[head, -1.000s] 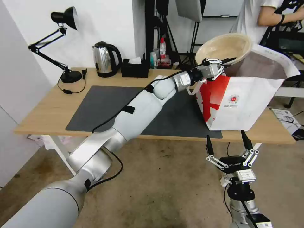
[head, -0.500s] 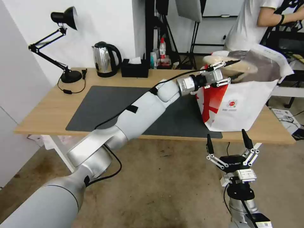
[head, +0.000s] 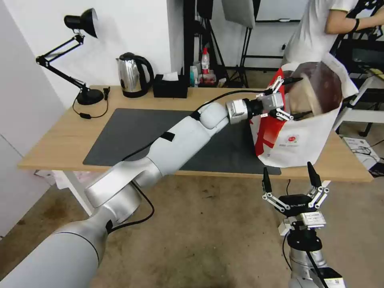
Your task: Pick up the trash from the table and place it into the takeout bag.
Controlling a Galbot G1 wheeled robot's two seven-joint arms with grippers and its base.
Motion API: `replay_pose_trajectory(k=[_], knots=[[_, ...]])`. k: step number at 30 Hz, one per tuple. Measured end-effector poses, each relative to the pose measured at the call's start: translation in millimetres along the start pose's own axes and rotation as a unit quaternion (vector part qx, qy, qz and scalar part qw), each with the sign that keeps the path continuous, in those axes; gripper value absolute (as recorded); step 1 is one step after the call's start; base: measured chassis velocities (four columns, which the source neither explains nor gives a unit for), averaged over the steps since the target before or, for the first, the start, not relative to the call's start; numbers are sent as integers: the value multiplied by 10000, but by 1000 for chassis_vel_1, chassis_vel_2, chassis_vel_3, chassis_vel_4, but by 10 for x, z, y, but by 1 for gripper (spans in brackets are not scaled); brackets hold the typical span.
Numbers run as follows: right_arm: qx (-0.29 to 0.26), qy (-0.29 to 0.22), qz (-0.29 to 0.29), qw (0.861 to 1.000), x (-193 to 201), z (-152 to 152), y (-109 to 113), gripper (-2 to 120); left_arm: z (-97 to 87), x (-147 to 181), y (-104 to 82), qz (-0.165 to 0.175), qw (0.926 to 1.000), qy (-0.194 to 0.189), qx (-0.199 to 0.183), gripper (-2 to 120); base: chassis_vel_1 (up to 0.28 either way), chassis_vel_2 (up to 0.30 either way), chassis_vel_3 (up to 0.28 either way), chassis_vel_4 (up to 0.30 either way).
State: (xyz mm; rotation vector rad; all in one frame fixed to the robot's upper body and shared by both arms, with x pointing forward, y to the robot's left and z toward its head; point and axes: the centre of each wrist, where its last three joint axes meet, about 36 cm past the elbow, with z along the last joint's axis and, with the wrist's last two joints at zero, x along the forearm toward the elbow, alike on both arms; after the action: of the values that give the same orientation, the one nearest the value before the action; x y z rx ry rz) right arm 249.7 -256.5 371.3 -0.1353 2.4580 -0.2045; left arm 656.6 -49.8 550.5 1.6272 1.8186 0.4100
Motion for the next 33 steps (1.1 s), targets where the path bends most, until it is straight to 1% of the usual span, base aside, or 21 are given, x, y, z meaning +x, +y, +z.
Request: replay_pose_trajectory(k=[4, 9, 12, 14, 15, 17, 19, 20, 23, 25, 27, 28, 30, 31, 32, 33], knots=[[5, -11, -13, 10000, -8, 6, -9, 100, -38, -19, 10, 5, 9999, -94, 105, 100, 0, 0, 0, 0], [20, -37, -25, 10000, -28, 16, -28, 100, -61, -1, 64, -48, 9999, -109, 98, 100, 0, 0, 0, 0], [23, -49, -33, 10000, -37, 21, -34, 100, -74, 19, 104, -139, 9998, -99, 44, 100, 0, 0, 0, 0], [26, -53, -39, 10000, -41, 27, -38, 100, -96, 33, 151, -310, 9994, -74, -92, 100, 0, 0, 0, 0], [26, -53, -39, 10000, -41, 27, -38, 100, -96, 33, 151, -310, 9994, -74, -92, 100, 0, 0, 0, 0], [29, -50, -48, 10000, -42, 36, -41, 100, -117, 48, 198, -513, 9984, -64, -227, 100, 0, 0, 0, 0], [32, -47, -56, 10000, -41, 43, -45, 100, -133, 70, 236, -721, 9969, -81, -297, 100, 0, 0, 0, 0], [32, -47, -56, 10000, -41, 43, -45, 100, -133, 70, 236, -721, 9969, -81, -297, 100, 0, 0, 0, 0], [31, -45, -65, 10000, -43, 53, -48, 100, -195, 116, 313, -1034, 9937, -131, -404, 100, 0, 0, 0, 0], [31, -48, -68, 10000, -45, 55, -49, 100, -210, 126, 329, -1094, 9930, -141, -427, 100, 0, 0, 0, 0], [33, -75, -86, 9999, -64, 60, -53, 100, -292, 174, 397, -1398, 9886, -207, -515, 100, 0, 0, 0, 0], [33, -75, -86, 9999, -64, 60, -53, 100, -292, 174, 397, -1398, 9886, -207, -515, 100, 0, 0, 0, 0], [51, -145, -122, 9998, -116, 81, -72, 100, -451, 341, 561, -1868, 9800, -259, -639, 100, 0, 0, 0, 0], [54, -157, -135, 9998, -127, 90, -82, 100, -491, 413, 614, -1982, 9774, -260, -690, 100, 0, 0, 0, 0], [54, -157, -135, 9998, -127, 90, -82, 100, -491, 413, 614, -1982, 9774, -260, -690, 100, 0, 0, 0, 0], [38, -169, -153, 9997, -140, 103, -98, 100, -538, 502, 669, -2113, 9742, -262, -753, 100, 0, 0, 0, 0]])
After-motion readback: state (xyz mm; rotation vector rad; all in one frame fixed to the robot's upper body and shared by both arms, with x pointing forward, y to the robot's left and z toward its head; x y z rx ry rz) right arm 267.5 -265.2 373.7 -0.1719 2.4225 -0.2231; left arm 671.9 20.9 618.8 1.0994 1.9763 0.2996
